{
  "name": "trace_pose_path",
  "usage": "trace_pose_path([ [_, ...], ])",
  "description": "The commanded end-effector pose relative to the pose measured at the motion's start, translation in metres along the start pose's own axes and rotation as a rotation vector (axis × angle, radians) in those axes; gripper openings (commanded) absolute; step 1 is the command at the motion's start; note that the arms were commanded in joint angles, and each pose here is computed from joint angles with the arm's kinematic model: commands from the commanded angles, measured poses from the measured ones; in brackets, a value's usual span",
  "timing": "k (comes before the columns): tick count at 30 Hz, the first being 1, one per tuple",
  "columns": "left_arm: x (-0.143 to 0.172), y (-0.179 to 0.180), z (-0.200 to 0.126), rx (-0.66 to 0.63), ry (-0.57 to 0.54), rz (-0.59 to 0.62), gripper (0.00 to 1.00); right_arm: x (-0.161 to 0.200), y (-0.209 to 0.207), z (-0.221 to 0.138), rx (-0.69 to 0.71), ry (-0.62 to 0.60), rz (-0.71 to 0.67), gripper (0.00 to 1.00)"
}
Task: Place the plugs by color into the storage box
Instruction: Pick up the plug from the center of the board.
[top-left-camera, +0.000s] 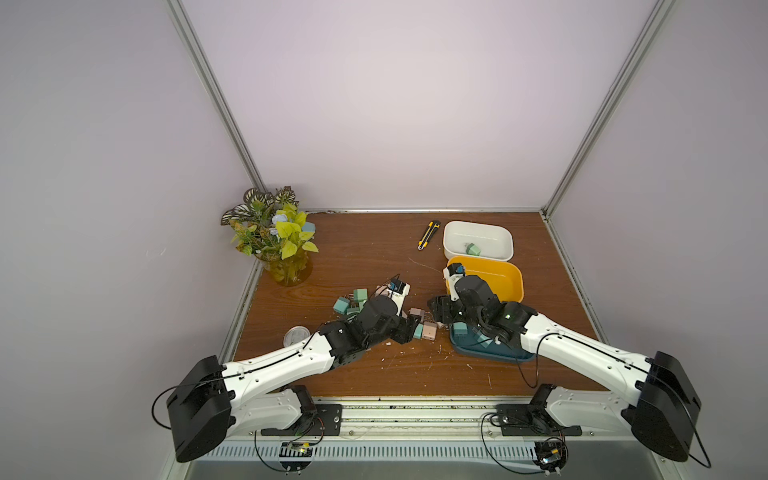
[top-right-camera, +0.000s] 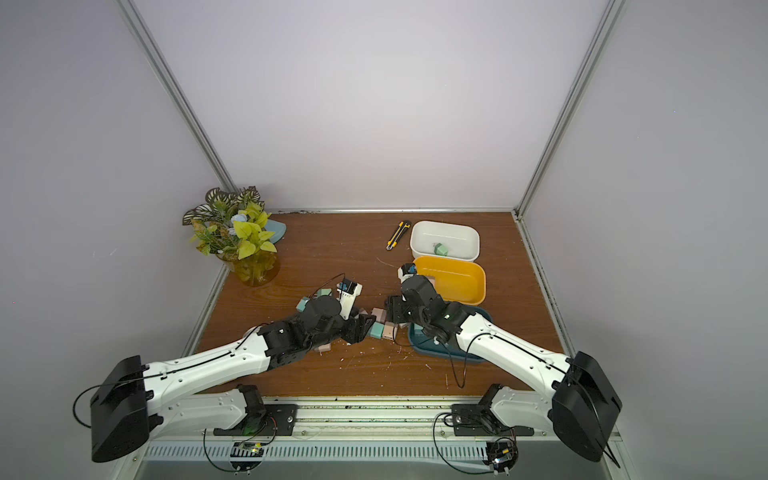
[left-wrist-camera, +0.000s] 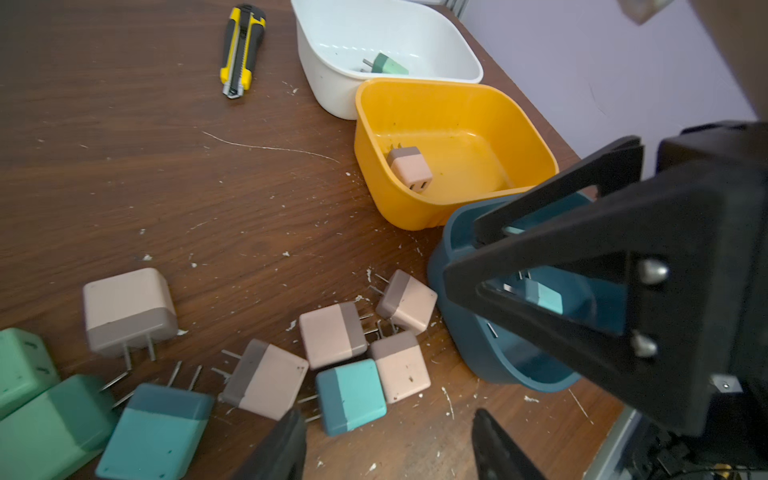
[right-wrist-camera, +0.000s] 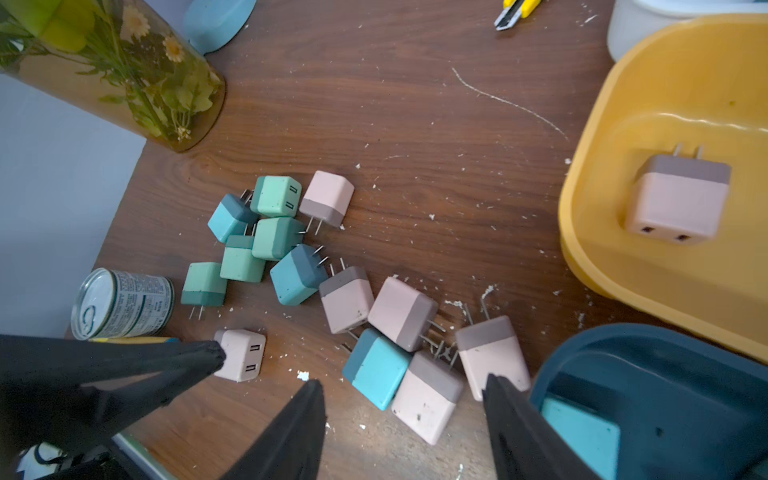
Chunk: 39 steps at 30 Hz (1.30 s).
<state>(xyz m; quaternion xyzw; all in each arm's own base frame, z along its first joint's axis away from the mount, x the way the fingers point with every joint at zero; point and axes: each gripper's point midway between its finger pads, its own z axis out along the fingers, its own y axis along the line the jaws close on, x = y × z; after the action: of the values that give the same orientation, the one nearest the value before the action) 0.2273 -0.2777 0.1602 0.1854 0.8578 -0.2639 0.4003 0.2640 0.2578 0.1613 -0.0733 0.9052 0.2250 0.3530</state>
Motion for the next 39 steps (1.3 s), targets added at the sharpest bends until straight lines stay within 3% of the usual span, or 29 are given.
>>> trace_pose_path([
  [1, -0.004, 0.018, -0.017, -0.092, -0.042, 0.007, 0.66, -0.012, 0.022, 0.003, -0.043, -0.029, -0.031, 0.65],
  [8, -0.014, 0.046, -0.059, -0.192, -0.131, -0.026, 0.66, 0.003, 0.051, 0.024, -0.099, 0.024, -0.078, 0.64],
  [14, -0.019, 0.058, -0.084, -0.228, -0.127, -0.075, 0.66, 0.007, 0.052, 0.042, -0.036, 0.051, -0.104, 0.67],
  [21, -0.013, 0.061, -0.08, -0.223, -0.11, -0.075, 0.66, 0.02, 0.034, 0.072, 0.106, 0.131, -0.165, 0.69],
  [29, -0.01, 0.067, -0.076, -0.236, -0.104, -0.052, 0.66, 0.035, 0.057, 0.099, 0.028, 0.181, -0.212, 0.6],
  [39, 0.0, 0.073, -0.072, -0.259, -0.076, -0.034, 0.66, 0.053, 0.06, 0.125, 0.067, 0.253, -0.283, 0.64],
])
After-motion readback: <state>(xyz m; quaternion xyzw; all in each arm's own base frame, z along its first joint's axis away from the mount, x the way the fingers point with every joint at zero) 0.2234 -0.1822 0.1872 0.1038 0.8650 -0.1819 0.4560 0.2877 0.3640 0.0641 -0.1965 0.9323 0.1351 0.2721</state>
